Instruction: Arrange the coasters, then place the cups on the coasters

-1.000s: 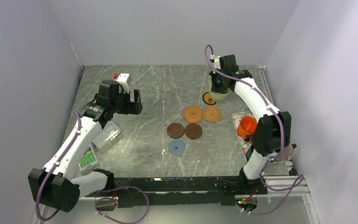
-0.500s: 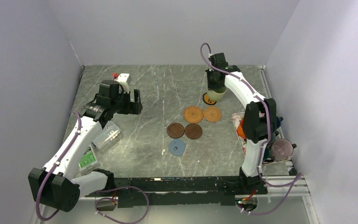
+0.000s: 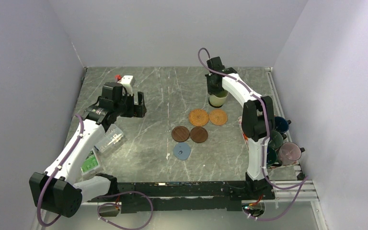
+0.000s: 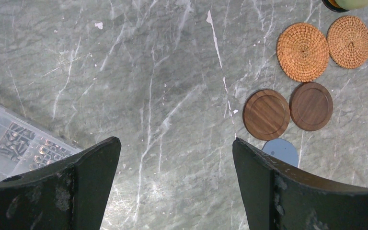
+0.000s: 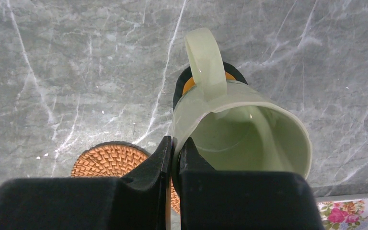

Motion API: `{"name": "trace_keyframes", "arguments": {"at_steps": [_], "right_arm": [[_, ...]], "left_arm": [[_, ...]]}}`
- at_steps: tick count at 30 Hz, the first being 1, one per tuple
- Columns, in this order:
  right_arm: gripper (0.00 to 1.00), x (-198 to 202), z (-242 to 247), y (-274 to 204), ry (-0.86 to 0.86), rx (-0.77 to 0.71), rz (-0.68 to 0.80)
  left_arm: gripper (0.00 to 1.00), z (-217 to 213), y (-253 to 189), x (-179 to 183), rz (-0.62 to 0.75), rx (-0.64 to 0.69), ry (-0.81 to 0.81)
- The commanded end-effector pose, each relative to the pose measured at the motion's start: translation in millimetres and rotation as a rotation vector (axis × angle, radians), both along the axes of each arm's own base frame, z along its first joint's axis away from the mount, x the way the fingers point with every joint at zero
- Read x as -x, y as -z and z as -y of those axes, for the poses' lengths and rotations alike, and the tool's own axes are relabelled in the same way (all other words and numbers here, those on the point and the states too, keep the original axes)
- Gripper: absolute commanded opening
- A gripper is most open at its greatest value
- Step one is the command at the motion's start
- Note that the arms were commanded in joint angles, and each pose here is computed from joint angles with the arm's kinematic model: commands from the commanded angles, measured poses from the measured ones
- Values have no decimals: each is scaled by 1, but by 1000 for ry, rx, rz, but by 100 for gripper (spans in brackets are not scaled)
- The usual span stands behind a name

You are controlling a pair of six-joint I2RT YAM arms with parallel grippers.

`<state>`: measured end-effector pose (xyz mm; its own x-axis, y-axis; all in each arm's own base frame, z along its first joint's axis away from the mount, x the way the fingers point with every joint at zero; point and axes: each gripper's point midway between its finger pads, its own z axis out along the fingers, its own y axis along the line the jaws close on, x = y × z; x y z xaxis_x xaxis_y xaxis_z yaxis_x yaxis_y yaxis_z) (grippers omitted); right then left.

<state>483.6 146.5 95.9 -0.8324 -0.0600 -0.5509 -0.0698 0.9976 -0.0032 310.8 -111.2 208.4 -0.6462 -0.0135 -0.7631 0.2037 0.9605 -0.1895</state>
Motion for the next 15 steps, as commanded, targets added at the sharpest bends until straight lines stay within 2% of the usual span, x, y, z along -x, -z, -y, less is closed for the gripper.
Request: {"name": "trace_keyframes", "arguments": {"at_steps": [1,15], "right_arm": [[0,-25,1,-36,41,3,123],[0,-26,4,-20,48,29,103]], "left_arm": [[93,-1,-5,-5,23,-8,1],[93,-1,-3,-6,19,-8,2]]}}
